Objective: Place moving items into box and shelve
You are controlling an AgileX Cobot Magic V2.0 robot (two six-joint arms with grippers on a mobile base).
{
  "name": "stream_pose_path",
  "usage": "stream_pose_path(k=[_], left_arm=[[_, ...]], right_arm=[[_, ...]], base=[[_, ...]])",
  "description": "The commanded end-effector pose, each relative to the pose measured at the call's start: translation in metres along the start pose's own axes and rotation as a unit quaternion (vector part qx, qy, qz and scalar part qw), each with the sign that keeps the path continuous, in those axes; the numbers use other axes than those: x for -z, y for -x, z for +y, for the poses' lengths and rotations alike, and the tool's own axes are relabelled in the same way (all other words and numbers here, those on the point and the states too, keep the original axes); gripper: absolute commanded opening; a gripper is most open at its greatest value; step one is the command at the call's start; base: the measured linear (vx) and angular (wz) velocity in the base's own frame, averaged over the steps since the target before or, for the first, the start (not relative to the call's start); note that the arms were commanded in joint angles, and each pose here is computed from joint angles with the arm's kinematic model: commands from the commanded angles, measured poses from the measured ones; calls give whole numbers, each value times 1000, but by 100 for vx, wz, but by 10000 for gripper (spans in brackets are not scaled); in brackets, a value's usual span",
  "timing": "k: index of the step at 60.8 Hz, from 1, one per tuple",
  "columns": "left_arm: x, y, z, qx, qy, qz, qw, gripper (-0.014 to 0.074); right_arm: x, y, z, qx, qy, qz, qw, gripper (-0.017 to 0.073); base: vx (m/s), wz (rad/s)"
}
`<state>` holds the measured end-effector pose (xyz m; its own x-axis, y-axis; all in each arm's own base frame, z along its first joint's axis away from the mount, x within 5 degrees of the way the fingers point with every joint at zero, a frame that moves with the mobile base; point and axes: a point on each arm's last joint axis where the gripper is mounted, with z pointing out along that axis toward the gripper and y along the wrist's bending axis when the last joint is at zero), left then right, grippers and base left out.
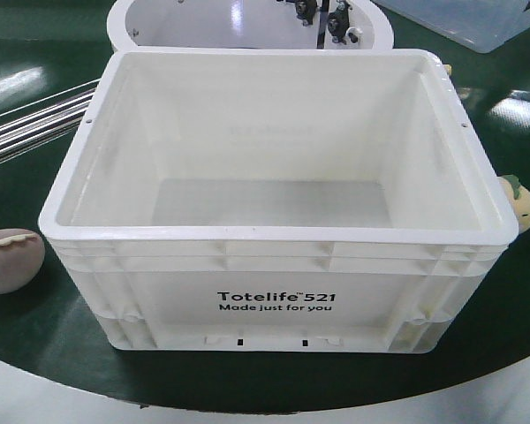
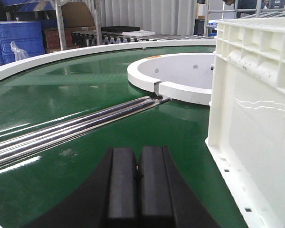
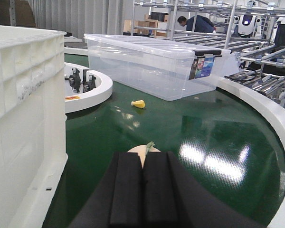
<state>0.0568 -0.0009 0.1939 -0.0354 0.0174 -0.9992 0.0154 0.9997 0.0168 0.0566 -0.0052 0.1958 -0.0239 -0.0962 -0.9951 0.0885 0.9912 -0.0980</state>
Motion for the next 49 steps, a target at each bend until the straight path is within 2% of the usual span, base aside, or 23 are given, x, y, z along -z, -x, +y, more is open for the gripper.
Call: stream_pose_path(k=[1,49], left_arm=[[1,3,0,5,2,-42,999,-6],[1,5,0,5,2,-48,999,-6]], right_arm=[[1,8,-1,4,-4,-48,999,-9],[2,9,-1,5,-4,-53,999,-9]], base=[[0,0],[0,0]])
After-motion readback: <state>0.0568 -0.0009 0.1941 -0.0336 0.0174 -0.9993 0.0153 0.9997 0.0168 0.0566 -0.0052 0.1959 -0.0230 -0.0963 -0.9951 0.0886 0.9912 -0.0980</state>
